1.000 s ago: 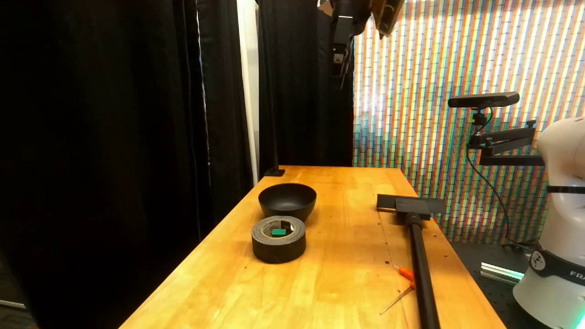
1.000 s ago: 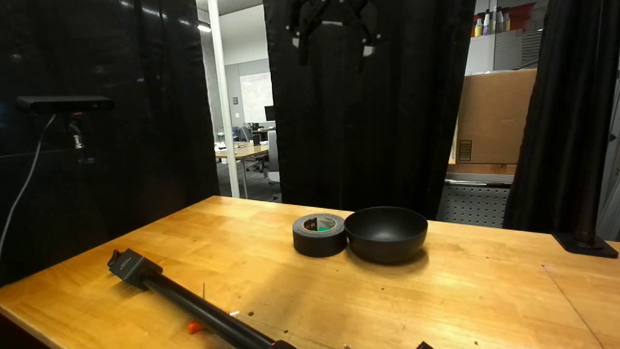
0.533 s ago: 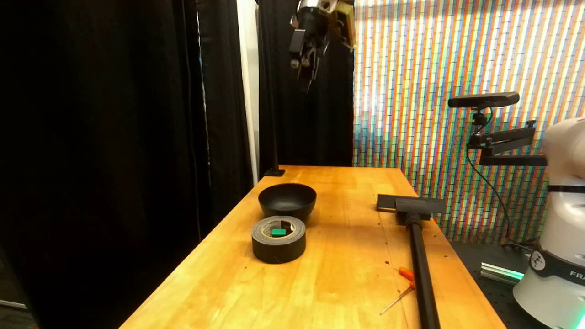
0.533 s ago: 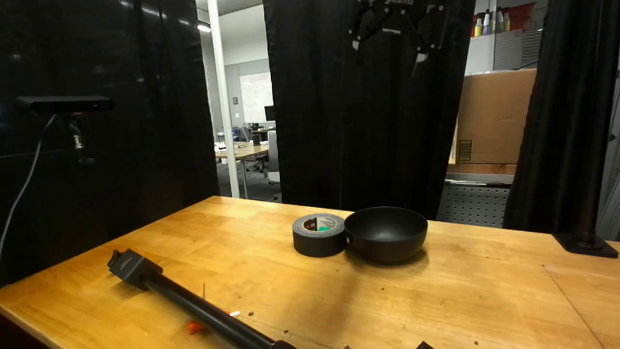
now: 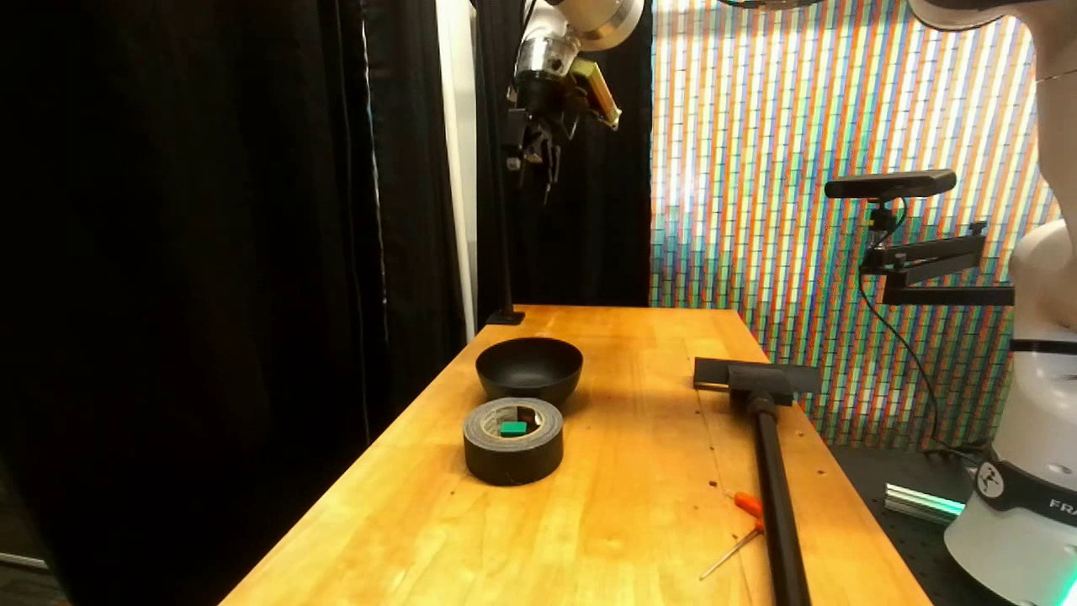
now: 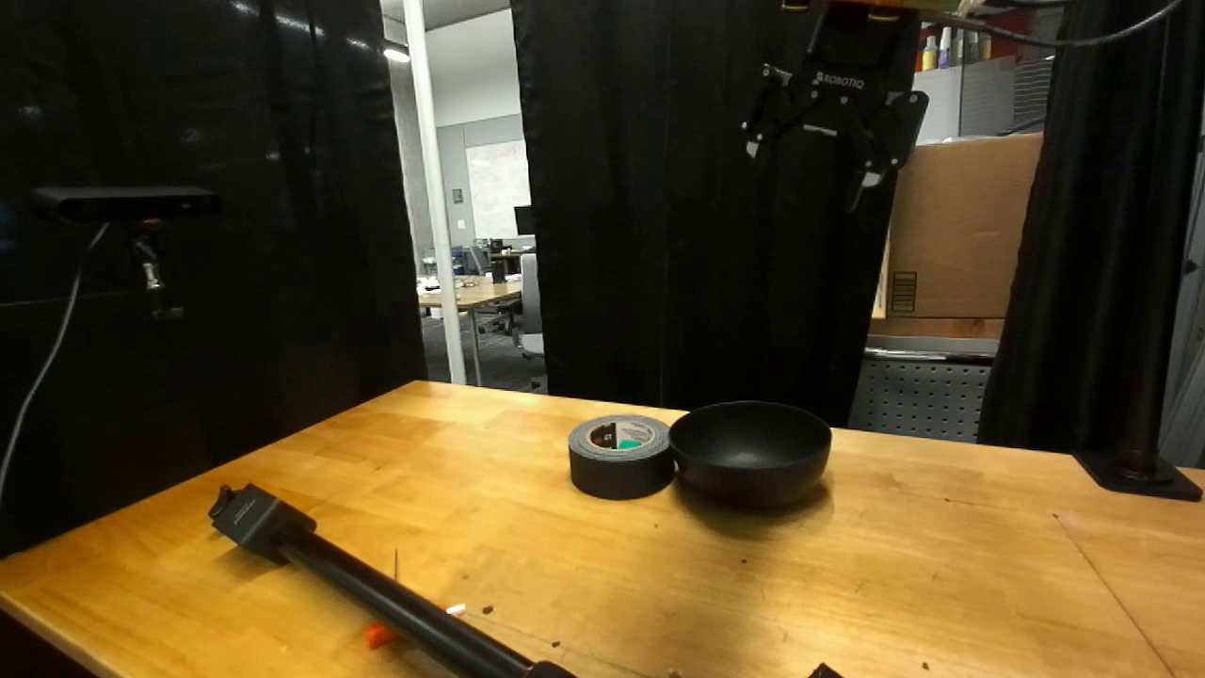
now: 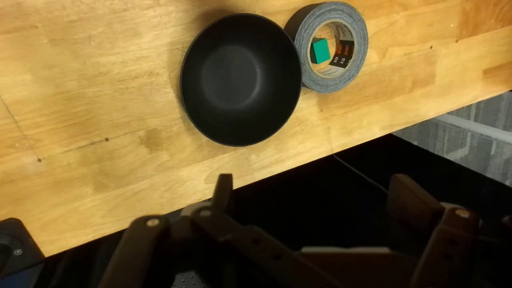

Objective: Slide the bowl to the right

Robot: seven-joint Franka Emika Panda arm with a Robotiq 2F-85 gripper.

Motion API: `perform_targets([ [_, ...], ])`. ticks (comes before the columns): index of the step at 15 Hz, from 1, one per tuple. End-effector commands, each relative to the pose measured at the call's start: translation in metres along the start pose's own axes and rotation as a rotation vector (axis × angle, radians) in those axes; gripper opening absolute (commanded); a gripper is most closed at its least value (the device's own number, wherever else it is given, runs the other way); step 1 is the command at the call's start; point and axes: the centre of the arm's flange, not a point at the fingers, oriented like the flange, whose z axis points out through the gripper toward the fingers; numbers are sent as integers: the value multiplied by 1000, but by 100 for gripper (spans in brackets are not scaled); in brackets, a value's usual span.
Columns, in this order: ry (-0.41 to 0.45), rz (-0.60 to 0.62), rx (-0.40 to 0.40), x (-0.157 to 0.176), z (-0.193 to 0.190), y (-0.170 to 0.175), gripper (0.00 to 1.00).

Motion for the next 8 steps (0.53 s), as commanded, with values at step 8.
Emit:
perform_targets([
  [8, -155, 71, -8, -4, 0, 39, 100],
])
